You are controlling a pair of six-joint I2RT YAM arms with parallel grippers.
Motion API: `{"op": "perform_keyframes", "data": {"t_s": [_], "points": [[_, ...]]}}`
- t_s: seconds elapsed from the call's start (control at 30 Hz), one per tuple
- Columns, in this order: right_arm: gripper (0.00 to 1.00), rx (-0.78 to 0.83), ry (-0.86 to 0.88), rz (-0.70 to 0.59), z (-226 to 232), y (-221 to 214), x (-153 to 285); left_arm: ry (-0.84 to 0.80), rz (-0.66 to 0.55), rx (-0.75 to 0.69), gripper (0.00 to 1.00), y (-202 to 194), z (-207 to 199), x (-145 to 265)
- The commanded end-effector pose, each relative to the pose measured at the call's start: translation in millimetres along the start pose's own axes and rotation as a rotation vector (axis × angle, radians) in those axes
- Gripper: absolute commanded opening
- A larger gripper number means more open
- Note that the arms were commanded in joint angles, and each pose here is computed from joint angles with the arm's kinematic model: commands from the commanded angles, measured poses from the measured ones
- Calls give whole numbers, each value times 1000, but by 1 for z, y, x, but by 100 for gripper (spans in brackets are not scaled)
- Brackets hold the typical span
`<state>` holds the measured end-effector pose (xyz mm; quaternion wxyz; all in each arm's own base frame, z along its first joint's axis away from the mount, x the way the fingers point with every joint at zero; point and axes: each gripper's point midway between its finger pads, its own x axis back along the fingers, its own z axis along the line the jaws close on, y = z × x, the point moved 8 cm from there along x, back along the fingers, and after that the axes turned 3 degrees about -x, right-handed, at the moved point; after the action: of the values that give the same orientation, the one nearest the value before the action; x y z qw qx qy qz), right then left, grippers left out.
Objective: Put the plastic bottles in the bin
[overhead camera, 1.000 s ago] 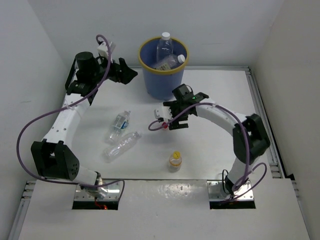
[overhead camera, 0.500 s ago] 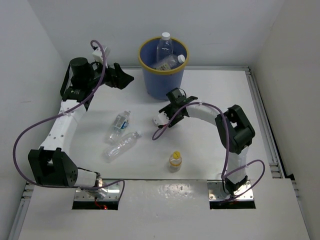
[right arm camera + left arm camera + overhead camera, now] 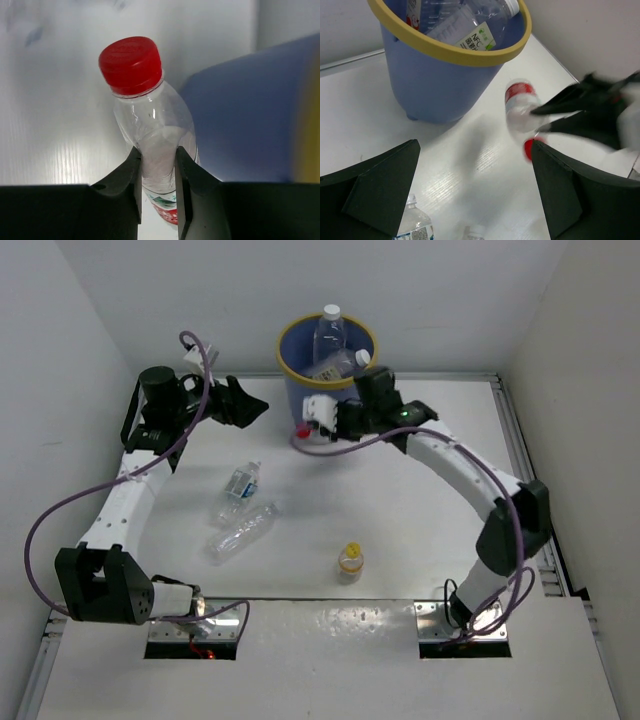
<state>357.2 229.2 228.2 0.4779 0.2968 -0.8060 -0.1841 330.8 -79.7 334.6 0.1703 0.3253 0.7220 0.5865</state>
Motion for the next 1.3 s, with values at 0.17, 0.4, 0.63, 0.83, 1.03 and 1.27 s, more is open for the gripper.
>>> {"op": "perform_keyframes", "data": {"t_s": [0.17, 0.4, 0.63, 0.83, 1.03, 1.27], "points": [[0, -558, -438, -689, -120, 107, 149, -49, -100, -44, 100, 20, -11, 9], [0, -823, -632, -944, -196, 105, 156, -51, -108, -33, 100, 20, -11, 8], [0, -1022, -557, -1108, -231, 101, 98, -32, -105, -35, 100, 19, -7, 9], [0, -1026, -568, -1045, -226, 88, 30, -12, -96, -21, 100, 16, -5, 13], [31, -1070, -507, -900, -203, 54, -28, 20, -88, -36, 100, 9, -2, 22], [93, -1058, -473, -841, -195, 45, -4, 140, -3, 9, 100, -1, 12, 32]]}}
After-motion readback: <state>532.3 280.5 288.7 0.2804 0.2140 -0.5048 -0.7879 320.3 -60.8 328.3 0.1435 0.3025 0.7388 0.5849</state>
